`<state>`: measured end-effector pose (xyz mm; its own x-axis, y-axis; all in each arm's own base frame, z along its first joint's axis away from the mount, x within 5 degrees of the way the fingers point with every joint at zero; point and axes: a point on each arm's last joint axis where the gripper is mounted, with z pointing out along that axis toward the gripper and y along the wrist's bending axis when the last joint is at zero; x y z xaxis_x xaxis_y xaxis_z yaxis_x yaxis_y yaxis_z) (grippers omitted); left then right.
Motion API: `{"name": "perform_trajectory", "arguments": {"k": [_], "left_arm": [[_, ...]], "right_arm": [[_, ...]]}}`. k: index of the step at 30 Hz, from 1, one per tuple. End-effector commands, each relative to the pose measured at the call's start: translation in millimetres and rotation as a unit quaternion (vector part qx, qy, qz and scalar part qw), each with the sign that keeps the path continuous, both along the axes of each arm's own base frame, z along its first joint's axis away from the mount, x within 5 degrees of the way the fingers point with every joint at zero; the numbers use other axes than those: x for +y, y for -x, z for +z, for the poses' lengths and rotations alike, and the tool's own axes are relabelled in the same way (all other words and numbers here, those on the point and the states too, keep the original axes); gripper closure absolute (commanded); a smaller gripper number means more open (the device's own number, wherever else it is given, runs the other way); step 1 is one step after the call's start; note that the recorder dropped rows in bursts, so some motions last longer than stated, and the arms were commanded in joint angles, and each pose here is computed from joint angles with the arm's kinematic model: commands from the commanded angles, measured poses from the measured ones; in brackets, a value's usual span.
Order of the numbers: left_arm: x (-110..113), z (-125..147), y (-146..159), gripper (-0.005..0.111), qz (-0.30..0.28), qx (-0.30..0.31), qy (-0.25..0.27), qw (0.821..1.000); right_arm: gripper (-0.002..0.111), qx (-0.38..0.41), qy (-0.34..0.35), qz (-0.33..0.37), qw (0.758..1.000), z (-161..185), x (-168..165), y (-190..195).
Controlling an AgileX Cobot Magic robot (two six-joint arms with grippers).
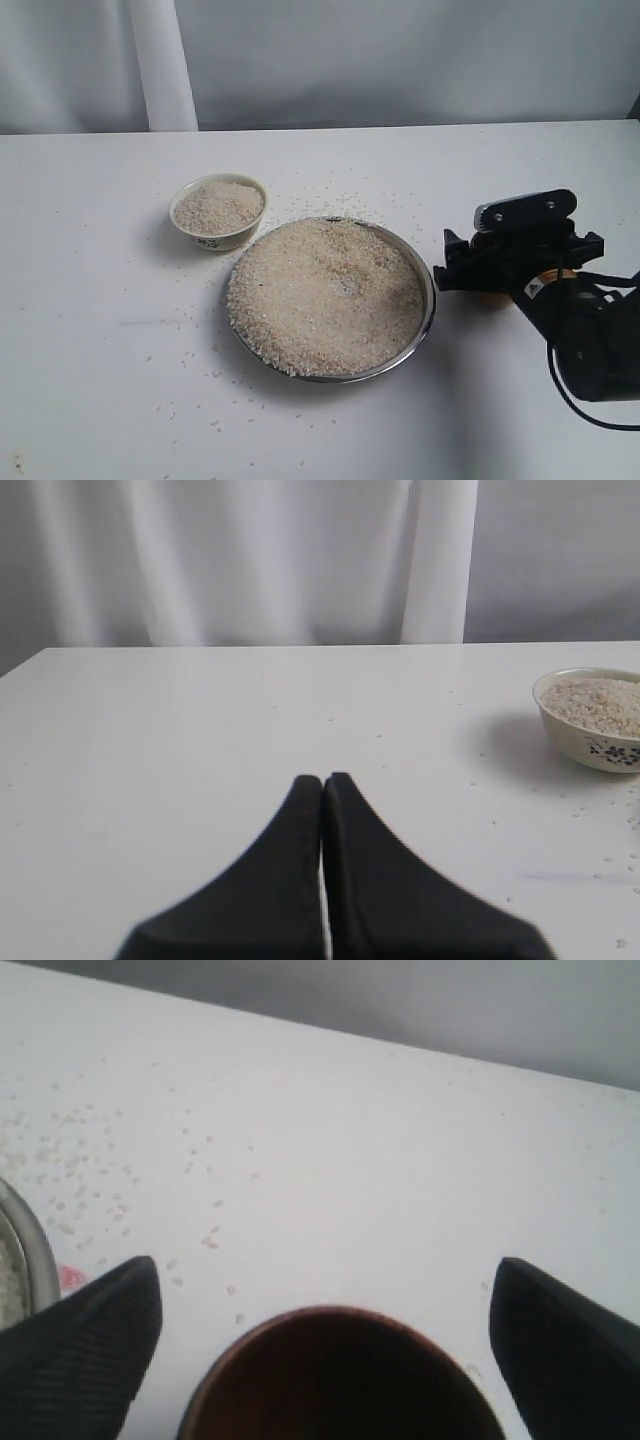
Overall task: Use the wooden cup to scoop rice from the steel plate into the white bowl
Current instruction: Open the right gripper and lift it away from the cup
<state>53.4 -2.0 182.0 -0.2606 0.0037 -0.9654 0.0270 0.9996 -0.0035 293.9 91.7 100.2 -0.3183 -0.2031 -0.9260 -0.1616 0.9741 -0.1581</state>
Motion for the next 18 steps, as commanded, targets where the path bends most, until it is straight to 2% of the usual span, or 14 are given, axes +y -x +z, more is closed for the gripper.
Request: {"name": "perform_trajectory", "arguments": {"k": [1,10,12,18], "left_arm": [[-0.1,0.1,0.0,0.107,-0.001,-0.003,0.002,1.0],[-0.1,0.1,0.0,0.107,-0.001,-0.003,0.002,1.0],[-0.1,0.1,0.0,0.107,-0.001,-0.003,0.002,1.0],[-0.1,0.1,0.0,0.107,-0.001,-0.003,0.002,1.0]], "right_arm": [[0.027,-0.021,-0.01,0.001,1.0,24.3,-1.1,0.4],[0.03,-0.069,-0.046,0.016,0.996,94.4,-2.9,14.4],[0.037,-0.074,-0.054,0.023,0.995,109.8,-3.8,20.7],[0.076,-0.072,-0.072,0.052,0.993,152.5,-8.5,48.6]]}}
